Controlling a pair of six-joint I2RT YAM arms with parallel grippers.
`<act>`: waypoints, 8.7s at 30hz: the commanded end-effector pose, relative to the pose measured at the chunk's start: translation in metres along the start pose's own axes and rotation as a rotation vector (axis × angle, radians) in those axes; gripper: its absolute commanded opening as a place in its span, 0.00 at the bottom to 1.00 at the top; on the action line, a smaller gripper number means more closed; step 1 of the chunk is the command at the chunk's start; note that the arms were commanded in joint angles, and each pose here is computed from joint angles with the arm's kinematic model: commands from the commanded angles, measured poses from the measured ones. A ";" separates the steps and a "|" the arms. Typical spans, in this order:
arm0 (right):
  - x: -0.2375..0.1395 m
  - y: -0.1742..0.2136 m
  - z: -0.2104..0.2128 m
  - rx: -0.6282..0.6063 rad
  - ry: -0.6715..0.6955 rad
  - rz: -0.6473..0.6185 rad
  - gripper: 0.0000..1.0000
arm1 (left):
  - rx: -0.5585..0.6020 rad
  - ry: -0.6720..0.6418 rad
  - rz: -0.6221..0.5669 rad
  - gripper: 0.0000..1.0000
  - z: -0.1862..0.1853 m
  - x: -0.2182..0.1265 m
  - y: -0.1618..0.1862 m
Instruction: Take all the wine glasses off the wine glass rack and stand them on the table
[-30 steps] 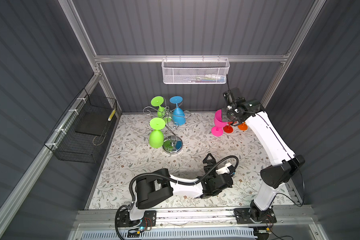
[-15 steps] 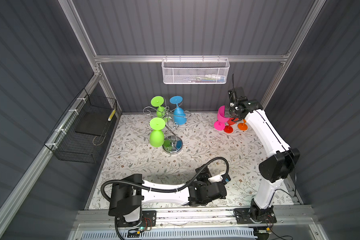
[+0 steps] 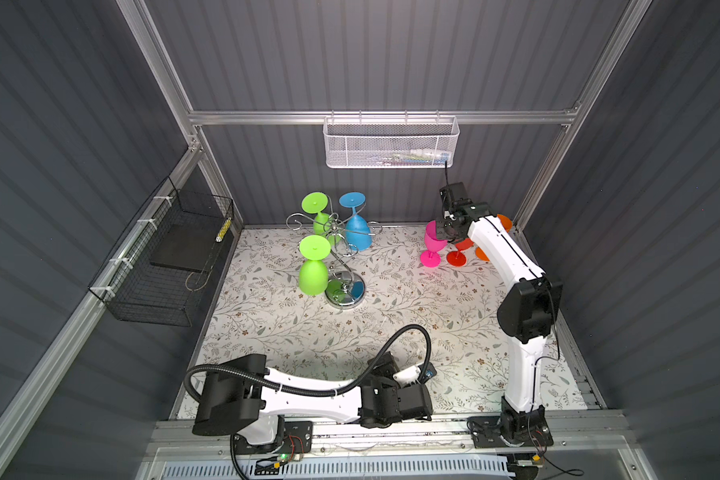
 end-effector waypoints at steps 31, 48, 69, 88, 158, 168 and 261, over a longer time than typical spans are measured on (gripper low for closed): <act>0.030 -0.013 0.001 -0.016 0.013 -0.009 0.32 | -0.146 -0.091 -0.036 0.98 0.024 -0.040 0.005; -0.055 -0.032 -0.014 0.047 -0.054 -0.173 0.64 | -0.124 -0.148 -0.051 0.99 0.019 -0.049 -0.014; -0.122 0.085 0.026 0.091 -0.298 -0.400 0.75 | -0.590 -0.084 -0.317 0.98 0.078 -0.131 -0.084; -0.136 0.101 0.045 0.054 -0.341 -0.501 0.76 | -0.863 -0.141 -0.595 0.97 0.186 -0.229 -0.108; -0.186 0.100 0.078 -0.116 -0.501 -0.663 0.77 | -1.364 0.132 -0.308 0.95 0.382 -0.142 -0.108; -0.204 0.103 0.100 -0.193 -0.596 -0.716 0.78 | -1.495 0.255 -0.301 0.90 0.394 -0.131 -0.086; -0.253 0.105 0.236 -0.583 -0.596 -1.027 0.78 | -1.632 0.480 -0.210 0.36 0.366 -0.108 -0.073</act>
Point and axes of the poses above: each gripper's point midway between its finger pads, its own x axis out along the fingers, its own z axis along the line the jaws close on, y = z × x, the point moved 6 cm from there along -x, back along the fingers, and after that the axes turned 12 degrees about -x, right-handed, at the moved point
